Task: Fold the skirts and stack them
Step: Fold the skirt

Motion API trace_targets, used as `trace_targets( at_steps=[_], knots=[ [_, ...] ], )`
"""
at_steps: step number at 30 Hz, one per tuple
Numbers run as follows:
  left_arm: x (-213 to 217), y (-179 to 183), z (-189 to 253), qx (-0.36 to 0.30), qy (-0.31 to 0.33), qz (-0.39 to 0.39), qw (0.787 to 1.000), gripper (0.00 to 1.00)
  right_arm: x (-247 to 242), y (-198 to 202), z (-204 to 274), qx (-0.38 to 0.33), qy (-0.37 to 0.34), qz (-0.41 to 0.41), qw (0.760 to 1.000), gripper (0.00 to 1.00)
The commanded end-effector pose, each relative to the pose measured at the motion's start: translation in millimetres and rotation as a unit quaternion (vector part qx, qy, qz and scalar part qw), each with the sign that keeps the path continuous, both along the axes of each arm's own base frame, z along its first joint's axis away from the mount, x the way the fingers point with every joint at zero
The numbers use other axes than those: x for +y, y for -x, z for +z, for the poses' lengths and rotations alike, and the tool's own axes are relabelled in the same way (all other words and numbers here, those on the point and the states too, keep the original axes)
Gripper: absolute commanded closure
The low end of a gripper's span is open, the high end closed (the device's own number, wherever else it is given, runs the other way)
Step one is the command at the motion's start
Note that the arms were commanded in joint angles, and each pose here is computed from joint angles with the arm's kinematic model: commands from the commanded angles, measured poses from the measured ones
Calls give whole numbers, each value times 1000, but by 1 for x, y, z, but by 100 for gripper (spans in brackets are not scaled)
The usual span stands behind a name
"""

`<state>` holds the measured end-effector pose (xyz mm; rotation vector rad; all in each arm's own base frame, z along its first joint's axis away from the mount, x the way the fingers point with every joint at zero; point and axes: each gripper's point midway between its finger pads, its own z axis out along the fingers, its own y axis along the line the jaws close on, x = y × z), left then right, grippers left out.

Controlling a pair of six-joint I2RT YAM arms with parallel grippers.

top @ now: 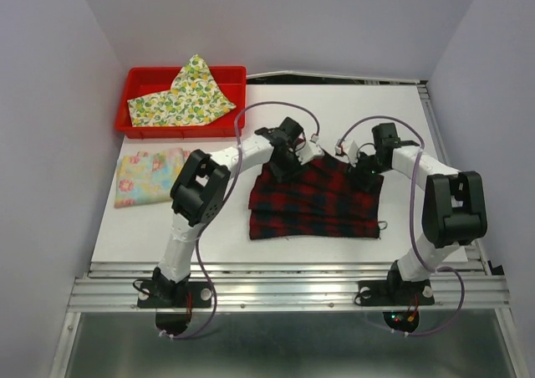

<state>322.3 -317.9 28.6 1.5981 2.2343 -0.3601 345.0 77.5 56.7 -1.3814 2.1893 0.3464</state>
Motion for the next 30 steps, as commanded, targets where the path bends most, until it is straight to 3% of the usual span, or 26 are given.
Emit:
trace_targets(
  at_steps=[1,3,4,6,7,9,11,12,14,17,18,19,21,24,30],
  knots=[
    [13,-98,17,-94,-40,31,994,49,-15,5,-15,7,27,-26,999,41],
    [8,-128,13,-102,-32,51,993,48,-13,20,-18,26,27,-24,999,42],
    [-1,-163,50,-142,11,84,986,47,-7,33,-23,45,23,-24,998,43],
    [-8,-193,68,-158,51,114,979,46,3,49,-21,61,20,-26,998,44],
    [-9,-218,112,-195,96,138,966,43,11,62,-24,86,12,-43,995,44],
    [-11,-227,158,-190,178,181,948,41,38,78,-18,123,-17,-68,990,44],
    [-14,-214,184,-161,239,182,940,40,57,81,-12,143,-45,-92,984,44],
    [-6,-201,233,-173,280,185,926,40,66,78,-8,150,-60,-109,981,45],
    [4,-174,219,-100,320,206,919,39,80,70,1,180,-91,-165,965,41],
    [26,-119,224,-41,361,217,906,39,80,42,18,152,-105,-241,953,34],
    [38,-105,253,-42,394,236,887,40,82,25,34,124,-120,-263,949,32],
    [47,-85,213,1,377,261,889,41,77,13,44,94,-116,-281,948,32],
    [56,-62,218,17,396,284,873,44,78,-12,79,43,-146,-306,940,31],
    [66,-29,170,82,384,339,855,57,87,-32,113,15,-175,-314,933,33],
    [58,-11,131,154,391,378,825,64,122,-34,113,52,-168,-324,930,36]
  ],
)
